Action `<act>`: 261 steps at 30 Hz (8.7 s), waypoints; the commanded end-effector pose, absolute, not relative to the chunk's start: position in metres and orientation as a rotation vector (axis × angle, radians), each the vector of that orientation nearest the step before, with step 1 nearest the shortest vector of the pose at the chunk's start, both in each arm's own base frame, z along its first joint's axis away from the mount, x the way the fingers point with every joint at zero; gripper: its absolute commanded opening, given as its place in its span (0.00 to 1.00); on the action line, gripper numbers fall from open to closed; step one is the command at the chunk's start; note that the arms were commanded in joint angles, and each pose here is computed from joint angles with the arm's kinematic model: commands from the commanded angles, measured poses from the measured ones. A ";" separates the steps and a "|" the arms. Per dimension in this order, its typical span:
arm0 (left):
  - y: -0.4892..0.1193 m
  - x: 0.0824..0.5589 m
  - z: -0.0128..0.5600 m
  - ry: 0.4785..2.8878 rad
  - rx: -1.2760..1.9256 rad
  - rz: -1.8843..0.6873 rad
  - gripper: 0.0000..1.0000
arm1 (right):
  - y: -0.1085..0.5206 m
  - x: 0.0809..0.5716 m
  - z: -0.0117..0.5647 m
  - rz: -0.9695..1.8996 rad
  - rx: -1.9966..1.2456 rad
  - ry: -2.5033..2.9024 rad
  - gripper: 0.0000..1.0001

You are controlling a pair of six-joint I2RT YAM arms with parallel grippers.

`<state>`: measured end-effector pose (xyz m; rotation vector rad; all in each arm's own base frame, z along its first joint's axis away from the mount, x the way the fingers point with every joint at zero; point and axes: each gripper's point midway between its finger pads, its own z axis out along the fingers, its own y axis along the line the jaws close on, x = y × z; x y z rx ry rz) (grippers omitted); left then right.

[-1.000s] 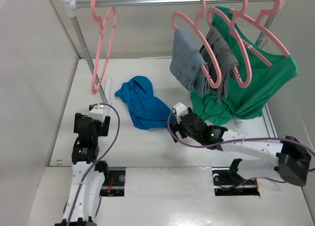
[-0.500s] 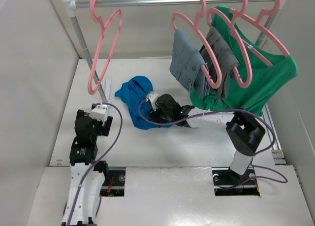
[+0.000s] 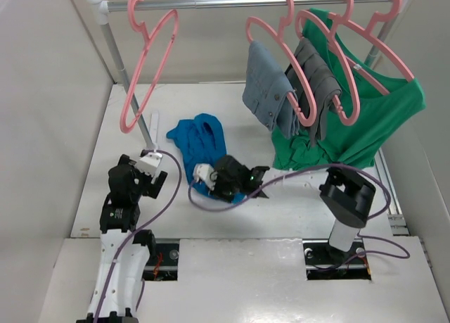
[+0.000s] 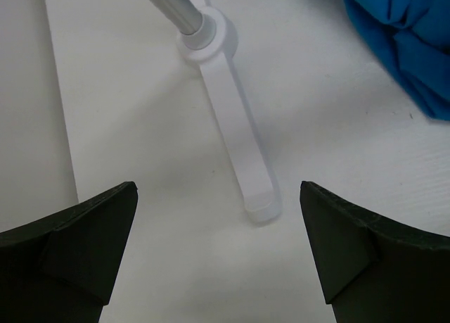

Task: Place the t-shirt on the hanger
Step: Move the tshirt to the center of the board, then grab a hanger with the right arm, then place tshirt on hanger

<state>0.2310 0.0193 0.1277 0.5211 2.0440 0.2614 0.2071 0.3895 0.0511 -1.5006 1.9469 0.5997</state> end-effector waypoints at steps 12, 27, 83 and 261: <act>-0.034 0.248 0.152 1.895 0.976 0.016 0.97 | 0.360 0.141 0.221 0.473 -1.531 1.528 0.96; -0.106 0.274 0.117 1.972 1.178 -0.139 0.99 | 0.314 0.249 0.104 0.434 -1.019 2.093 0.81; 0.007 0.223 0.128 2.018 0.862 0.302 0.75 | 0.347 0.219 0.212 0.189 -1.154 1.925 0.70; -0.136 0.207 0.252 0.826 1.878 -0.113 0.00 | 0.322 0.183 0.272 0.667 -1.332 1.869 0.52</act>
